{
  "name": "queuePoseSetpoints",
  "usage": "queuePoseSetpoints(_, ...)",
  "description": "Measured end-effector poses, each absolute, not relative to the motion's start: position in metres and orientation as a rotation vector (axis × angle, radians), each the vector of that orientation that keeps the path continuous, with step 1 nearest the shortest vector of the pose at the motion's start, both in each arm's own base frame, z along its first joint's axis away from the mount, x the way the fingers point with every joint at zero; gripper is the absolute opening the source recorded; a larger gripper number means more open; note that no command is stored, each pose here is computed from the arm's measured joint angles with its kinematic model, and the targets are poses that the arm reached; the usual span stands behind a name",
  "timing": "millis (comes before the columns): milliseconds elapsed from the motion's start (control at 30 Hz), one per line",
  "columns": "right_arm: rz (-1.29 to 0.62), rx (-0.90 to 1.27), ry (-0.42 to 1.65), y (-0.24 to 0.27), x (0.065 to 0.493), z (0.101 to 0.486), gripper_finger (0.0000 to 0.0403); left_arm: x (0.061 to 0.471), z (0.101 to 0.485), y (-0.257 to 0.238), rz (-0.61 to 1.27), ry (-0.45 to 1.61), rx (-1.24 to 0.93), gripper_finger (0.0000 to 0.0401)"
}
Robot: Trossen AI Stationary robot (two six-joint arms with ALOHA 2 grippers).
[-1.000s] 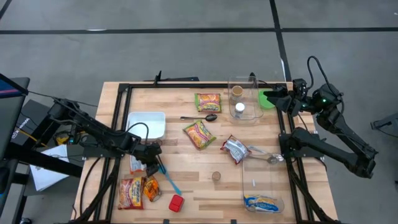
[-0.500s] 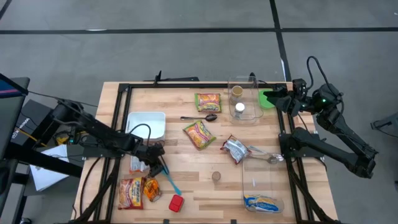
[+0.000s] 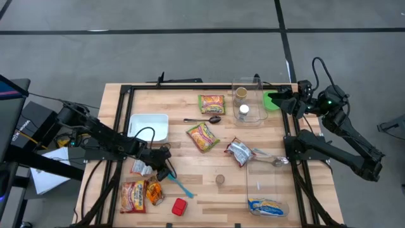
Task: Pick & Place Food Item
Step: Put the blue spoon into the white bin
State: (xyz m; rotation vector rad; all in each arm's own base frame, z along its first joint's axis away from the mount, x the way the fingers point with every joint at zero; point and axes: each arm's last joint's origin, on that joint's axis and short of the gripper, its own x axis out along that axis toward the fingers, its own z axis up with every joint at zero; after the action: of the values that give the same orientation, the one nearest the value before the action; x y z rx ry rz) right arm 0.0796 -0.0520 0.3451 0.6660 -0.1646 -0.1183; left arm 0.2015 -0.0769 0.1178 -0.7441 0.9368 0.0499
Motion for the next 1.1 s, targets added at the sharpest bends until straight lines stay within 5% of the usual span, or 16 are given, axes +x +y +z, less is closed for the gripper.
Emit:
queuePoseSetpoints(433, -0.118, 0.664, -0.166, -0.052, 0.080, 0.345, 0.0291, 0.212, 0.186, -0.066, 0.045, 0.387, -0.786, 0.0002)
queuePoseSetpoints(633, -0.119, 0.664, -0.166, -0.052, 0.080, 0.345, 0.0291, 0.200, 0.217, -0.045, 0.293, 0.082, -0.755, 0.0002)
queuePoseSetpoints(1100, -0.120, 0.665, -0.166, -0.052, 0.079, 0.345, 0.0291, 0.144, 0.213, -0.020, 0.667, 0.161, -0.787, 0.0001)
